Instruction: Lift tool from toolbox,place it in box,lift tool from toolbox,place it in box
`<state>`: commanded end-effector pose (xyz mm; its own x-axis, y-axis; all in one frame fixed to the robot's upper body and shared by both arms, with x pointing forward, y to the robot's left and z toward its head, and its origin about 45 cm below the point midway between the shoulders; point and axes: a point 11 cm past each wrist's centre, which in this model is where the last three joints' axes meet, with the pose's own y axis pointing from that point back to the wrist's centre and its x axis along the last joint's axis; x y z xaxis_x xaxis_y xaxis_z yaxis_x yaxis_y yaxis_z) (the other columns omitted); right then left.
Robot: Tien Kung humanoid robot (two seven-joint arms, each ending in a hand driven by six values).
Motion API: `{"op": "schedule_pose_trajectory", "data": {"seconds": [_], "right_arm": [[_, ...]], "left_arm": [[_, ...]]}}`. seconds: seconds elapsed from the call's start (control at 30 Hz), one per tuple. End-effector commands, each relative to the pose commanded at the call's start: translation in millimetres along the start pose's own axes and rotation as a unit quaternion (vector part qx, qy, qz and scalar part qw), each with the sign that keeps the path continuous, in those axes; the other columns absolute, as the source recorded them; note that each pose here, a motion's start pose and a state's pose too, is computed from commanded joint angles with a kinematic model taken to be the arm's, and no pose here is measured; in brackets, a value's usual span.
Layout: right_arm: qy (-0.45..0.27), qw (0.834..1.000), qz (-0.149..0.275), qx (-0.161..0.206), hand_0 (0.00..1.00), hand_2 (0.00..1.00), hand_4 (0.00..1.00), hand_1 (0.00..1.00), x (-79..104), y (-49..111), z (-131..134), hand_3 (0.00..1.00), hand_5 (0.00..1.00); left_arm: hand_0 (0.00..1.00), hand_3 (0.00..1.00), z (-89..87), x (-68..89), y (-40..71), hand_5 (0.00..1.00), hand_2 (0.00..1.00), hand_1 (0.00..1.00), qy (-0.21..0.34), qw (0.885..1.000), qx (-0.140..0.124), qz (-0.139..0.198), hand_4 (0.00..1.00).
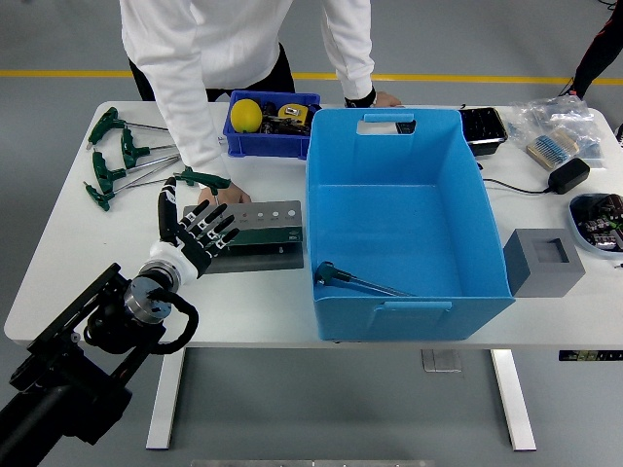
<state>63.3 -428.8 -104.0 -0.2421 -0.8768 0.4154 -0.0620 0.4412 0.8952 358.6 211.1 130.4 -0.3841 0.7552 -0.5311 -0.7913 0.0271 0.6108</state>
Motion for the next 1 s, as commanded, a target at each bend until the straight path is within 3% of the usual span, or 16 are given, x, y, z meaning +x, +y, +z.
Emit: {"op": "schedule_pose_trajectory", "data": {"seconds": [0.93, 1.0], "right_arm": [[-0.002, 1.000, -0.001, 0.005, 0.686, 0.745, 0.842, 0.696, 0.5, 0.2, -4.9, 0.589, 0.756], [-0.002, 1.000, -0.001, 0.005, 0.686, 0.746, 0.842, 0.696, 0.6, 0.2, -5.2, 0.589, 0.756]], "left_arm": [[0.406, 0.867, 7.6, -26.6, -13.8, 0.998, 0.633, 0.482, 0.018, 1.000, 0.002, -0.022, 0.892], [0.449, 0.825, 8.3, -29.0, -14.0, 0.998, 0.634, 0.488, 0.018, 0.999, 0.002, -0.026, 0.897]]}}
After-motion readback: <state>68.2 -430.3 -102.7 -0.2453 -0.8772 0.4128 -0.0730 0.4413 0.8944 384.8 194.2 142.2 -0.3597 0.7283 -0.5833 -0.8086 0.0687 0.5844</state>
